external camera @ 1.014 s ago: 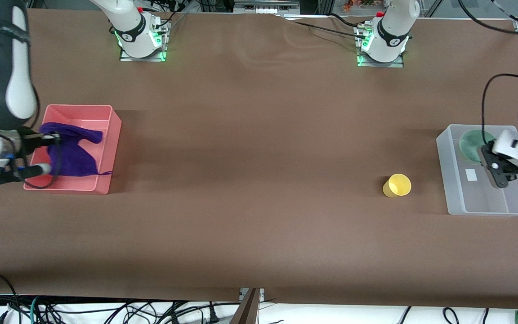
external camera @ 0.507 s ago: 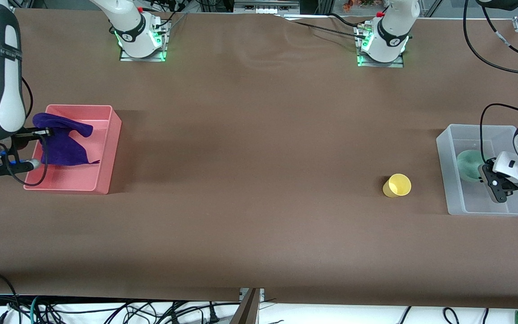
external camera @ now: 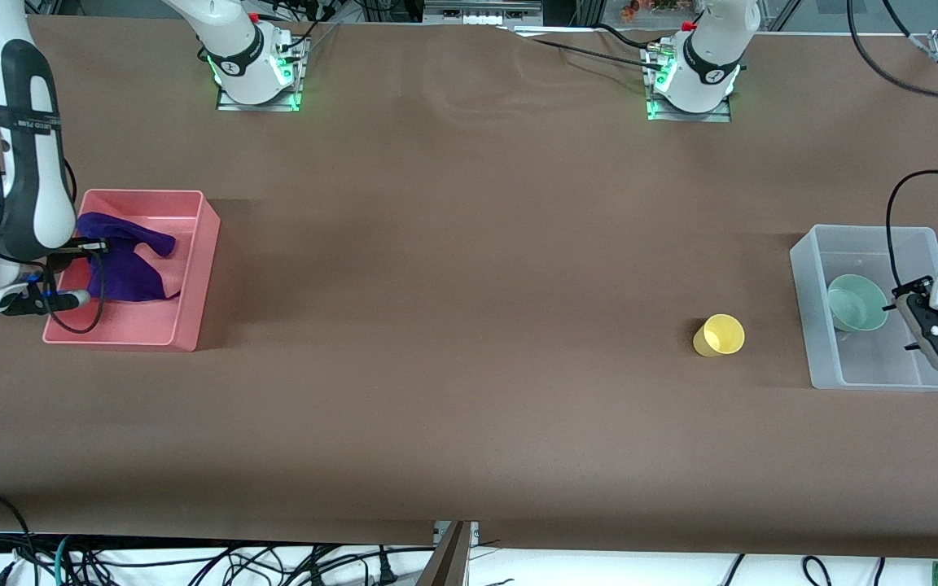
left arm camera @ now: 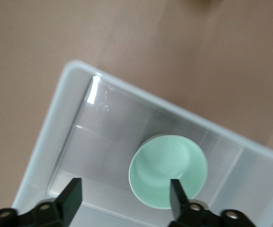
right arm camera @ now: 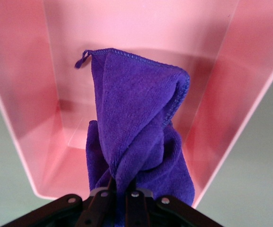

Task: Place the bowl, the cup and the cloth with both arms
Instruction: 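Grasp the yellow cup with the left gripper while the right gripper withdraws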

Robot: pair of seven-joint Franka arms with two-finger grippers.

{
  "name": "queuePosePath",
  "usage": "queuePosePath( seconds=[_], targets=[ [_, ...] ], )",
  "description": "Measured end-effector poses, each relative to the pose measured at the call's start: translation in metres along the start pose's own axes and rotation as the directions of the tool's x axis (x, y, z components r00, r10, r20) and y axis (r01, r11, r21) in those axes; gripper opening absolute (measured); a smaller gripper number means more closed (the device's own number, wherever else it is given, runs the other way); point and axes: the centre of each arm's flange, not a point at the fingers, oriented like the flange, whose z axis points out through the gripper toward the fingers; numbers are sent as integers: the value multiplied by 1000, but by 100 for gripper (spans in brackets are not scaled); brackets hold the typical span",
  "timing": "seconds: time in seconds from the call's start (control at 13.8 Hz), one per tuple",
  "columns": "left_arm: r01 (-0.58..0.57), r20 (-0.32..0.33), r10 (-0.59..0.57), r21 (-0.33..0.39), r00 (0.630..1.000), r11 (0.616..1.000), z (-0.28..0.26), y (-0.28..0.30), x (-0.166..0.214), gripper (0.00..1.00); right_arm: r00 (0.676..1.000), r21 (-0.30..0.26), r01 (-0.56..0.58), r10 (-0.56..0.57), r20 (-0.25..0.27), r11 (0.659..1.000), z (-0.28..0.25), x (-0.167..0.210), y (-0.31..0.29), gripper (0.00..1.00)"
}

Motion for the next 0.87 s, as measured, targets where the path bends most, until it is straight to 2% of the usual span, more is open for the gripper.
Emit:
queuePosePath(
  seconds=[0.07,0.22,0.43,0.65,0.72,0.87],
  targets=[
    [73,-10,-73,-4,997,997,-17,9,20,99,1000,-1,0,0,1,1000,4,1,0,11],
    [234,-14,-234,-36,972,972,-31,28,63,100,1000,-6,1,-1,-9,1000,2,2,0,31],
    [425,3,-426,-90,905,901,-20,54,125,100,998,-16,16,-17,-61,1000,-33,-2,-8,63],
    [496,11,-498,-113,867,861,12,65,168,100,990,-22,98,-100,-104,995,-107,-16,-54,95],
    [500,0,-503,-115,864,858,27,63,176,100,983,-28,137,-139,-118,990,-131,-21,-79,100],
    [511,-6,-517,-133,856,849,60,60,184,97,972,-40,166,-171,-160,985,-167,-31,-131,100]
  ],
)
